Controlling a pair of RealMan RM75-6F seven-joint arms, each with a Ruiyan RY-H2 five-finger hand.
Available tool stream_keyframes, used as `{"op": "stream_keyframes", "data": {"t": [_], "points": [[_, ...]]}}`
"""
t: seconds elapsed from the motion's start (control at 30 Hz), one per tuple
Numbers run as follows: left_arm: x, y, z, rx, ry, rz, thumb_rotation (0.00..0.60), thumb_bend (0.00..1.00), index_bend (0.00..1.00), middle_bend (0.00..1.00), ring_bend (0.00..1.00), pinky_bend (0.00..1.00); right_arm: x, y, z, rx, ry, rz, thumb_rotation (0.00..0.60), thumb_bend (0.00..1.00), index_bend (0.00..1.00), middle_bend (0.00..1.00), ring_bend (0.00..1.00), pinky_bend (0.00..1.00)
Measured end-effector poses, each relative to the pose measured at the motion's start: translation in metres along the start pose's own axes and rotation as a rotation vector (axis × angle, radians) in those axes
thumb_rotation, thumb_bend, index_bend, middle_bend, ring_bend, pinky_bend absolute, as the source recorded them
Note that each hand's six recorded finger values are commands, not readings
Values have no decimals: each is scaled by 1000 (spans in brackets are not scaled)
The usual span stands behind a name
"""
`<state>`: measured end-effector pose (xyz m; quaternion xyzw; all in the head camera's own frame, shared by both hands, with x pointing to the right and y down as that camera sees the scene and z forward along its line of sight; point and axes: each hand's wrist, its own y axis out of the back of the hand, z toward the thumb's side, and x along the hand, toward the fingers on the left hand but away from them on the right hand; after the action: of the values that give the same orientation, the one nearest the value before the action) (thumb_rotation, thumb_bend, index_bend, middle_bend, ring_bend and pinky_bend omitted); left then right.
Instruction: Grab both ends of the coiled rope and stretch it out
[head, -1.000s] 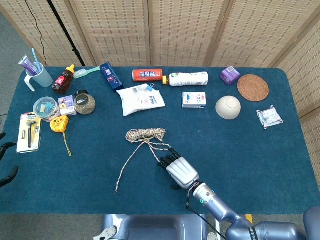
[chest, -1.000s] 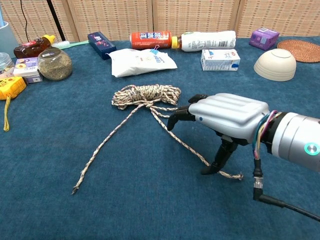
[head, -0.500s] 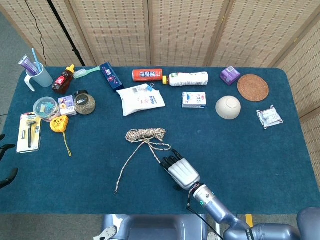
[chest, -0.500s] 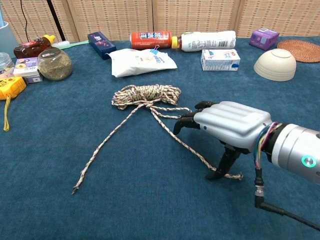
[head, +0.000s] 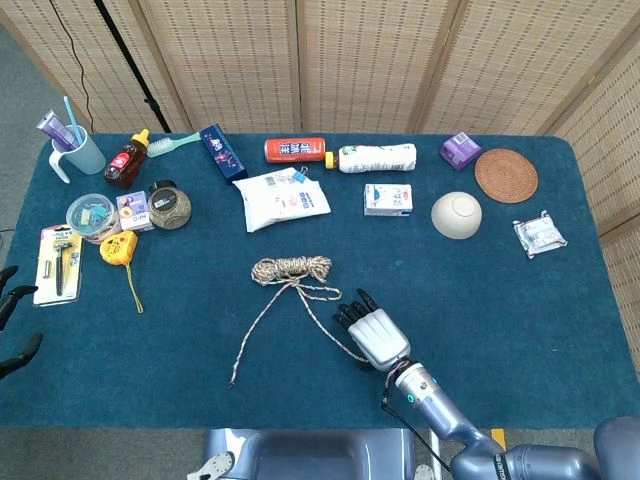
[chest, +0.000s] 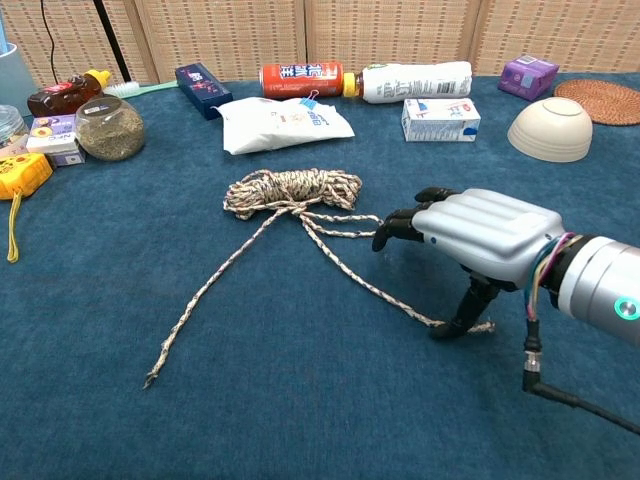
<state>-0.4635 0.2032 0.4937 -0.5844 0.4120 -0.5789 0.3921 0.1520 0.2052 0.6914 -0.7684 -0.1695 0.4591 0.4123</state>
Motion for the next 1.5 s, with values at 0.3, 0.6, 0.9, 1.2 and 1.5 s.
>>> {"op": "stream_keyframes", "data": {"t": [0.3, 0.6, 0.9, 1.2, 1.5], "points": [[3, -3, 4, -1, -8, -8, 600, 274, 266, 122, 106, 0, -8, 13, -35, 32, -79, -36, 600, 86, 199, 163, 187, 0], [3, -5, 1, 2, 3, -15, 600, 274, 266, 122, 106, 0, -22, 26, -83, 83, -183, -70, 600, 86, 216, 175, 183, 0], [4, -8, -1, -1, 9, -19, 600, 274, 266, 122, 106, 0, -14, 36, -99, 81, -215, -63, 600, 97, 320, 194, 179, 0], [7, -11, 0, -10, 1, -22, 600, 274, 266, 122, 106, 0, -1, 38, -77, -57, -160, -31, 600, 297, 447, 194, 179, 0], [6, -11, -3, -9, 6, -21, 600, 274, 266, 122, 106, 0, -6, 26, -64, -106, -141, 1, 600, 346, 468, 203, 179, 0]]}}
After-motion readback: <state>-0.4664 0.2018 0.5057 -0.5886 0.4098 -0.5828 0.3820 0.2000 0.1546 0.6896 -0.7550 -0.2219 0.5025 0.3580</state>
